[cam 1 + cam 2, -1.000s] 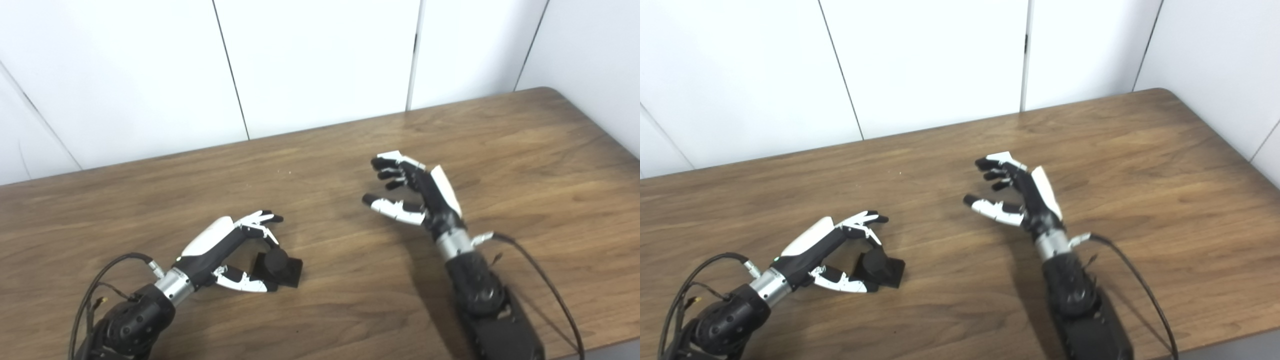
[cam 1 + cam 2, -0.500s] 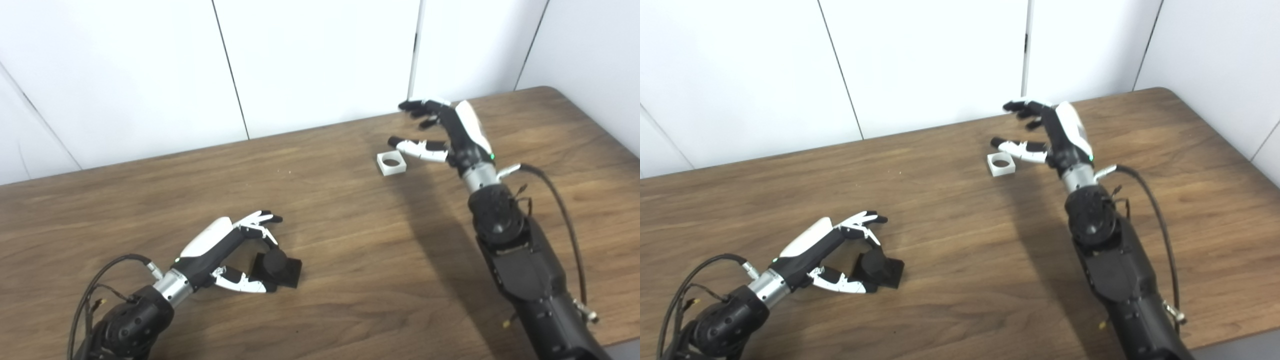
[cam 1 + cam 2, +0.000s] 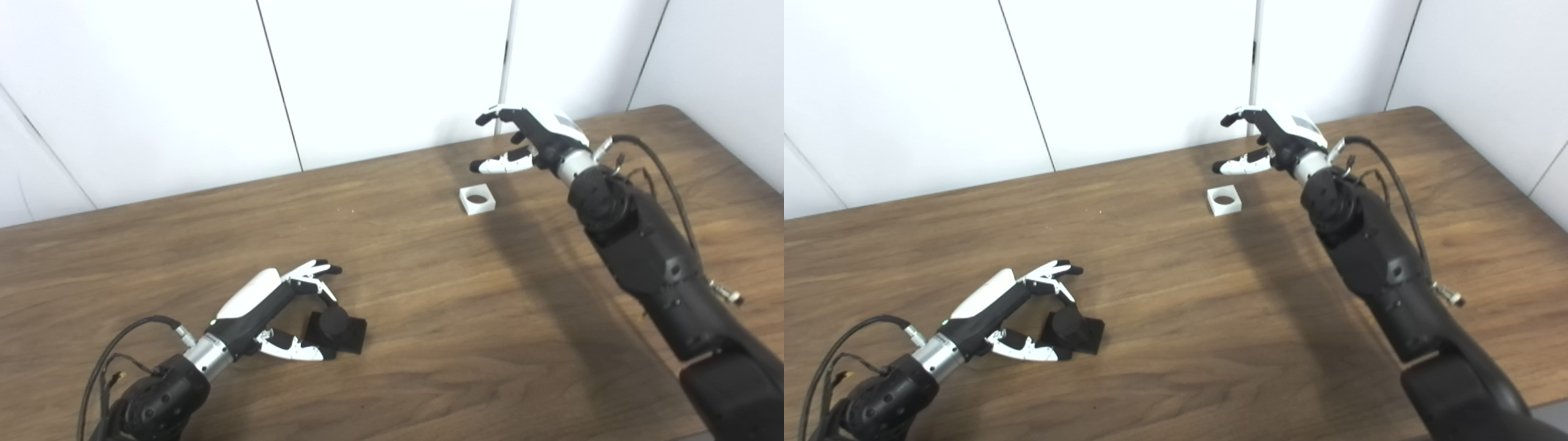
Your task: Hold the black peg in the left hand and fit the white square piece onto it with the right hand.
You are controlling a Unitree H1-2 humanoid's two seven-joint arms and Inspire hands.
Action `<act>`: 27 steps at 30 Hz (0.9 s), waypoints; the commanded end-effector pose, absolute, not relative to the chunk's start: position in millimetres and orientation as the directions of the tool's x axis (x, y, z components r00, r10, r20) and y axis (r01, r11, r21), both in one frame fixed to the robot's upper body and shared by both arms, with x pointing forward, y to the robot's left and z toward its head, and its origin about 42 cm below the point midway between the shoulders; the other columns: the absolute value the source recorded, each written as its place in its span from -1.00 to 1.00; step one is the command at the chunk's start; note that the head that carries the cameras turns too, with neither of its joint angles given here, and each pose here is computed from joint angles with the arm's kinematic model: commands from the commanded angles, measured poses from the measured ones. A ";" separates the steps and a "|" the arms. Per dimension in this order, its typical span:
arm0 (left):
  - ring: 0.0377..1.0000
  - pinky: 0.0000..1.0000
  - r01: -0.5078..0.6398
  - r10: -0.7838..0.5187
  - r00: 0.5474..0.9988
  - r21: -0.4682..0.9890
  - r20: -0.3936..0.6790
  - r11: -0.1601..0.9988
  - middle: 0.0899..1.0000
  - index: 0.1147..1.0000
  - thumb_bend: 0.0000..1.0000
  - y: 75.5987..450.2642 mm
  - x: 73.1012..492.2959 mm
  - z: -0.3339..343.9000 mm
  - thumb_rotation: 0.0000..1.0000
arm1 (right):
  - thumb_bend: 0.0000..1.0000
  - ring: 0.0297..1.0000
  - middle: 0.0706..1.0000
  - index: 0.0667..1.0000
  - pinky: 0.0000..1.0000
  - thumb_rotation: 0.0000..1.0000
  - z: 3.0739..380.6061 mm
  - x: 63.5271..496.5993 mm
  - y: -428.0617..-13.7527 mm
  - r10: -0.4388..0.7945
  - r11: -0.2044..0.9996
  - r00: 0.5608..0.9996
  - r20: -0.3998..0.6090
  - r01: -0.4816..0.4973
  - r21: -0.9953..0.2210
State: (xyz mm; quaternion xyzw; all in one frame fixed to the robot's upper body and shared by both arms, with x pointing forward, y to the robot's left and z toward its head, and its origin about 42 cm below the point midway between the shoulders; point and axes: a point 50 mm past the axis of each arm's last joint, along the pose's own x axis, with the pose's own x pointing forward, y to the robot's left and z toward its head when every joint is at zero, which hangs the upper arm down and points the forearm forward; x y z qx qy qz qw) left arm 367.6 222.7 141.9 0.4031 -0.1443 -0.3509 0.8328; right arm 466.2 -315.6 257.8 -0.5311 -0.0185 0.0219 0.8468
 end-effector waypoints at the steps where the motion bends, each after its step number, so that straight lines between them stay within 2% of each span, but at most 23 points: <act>1: 0.94 0.86 0.493 -0.683 0.717 0.792 -0.136 0.359 0.80 -0.15 0.04 236.0 362.6 133.4 -0.87 | 0.39 0.91 0.93 0.59 0.56 -0.30 294.2 482.5 -316.9 0.079 0.355 0.996 0.039 0.009 -0.935; 7: 0.96 0.91 0.495 -0.681 0.719 0.792 -0.142 0.357 0.82 -0.15 0.04 235.6 361.4 135.0 -0.87 | 0.62 1.00 1.00 0.65 0.93 -0.21 291.8 496.8 -323.0 0.117 0.320 0.987 -0.108 -0.140 -0.937; 11: 0.96 0.83 0.496 -0.679 0.722 0.784 -0.134 0.373 0.81 -0.15 0.04 235.9 361.7 135.8 -0.87 | 0.87 1.00 1.00 0.66 0.96 -0.13 292.1 501.7 -325.2 0.134 0.350 0.974 -0.183 -0.219 -0.911; 14: 0.96 0.83 0.497 -0.678 0.723 0.780 -0.131 0.379 0.82 -0.15 0.04 237.4 362.0 135.1 -0.86 | 0.98 1.00 1.00 0.68 0.99 -0.09 290.9 503.6 -324.9 0.137 0.353 0.967 -0.216 -0.252 -0.901; 20: 0.95 0.83 0.496 -0.673 0.726 0.783 -0.137 0.376 0.82 -0.15 0.04 238.3 361.9 134.5 -0.86 | 1.00 1.00 1.00 0.68 1.00 -0.02 283.9 504.7 -320.8 0.164 0.334 0.950 -0.265 -0.307 -0.891; 27: 0.96 0.84 0.495 -0.674 0.727 0.783 -0.136 0.377 0.82 -0.15 0.04 237.8 361.3 135.1 -0.86 | 1.00 1.00 1.00 0.67 1.00 -0.07 267.4 502.4 -317.4 0.181 0.330 0.936 -0.302 -0.347 -0.878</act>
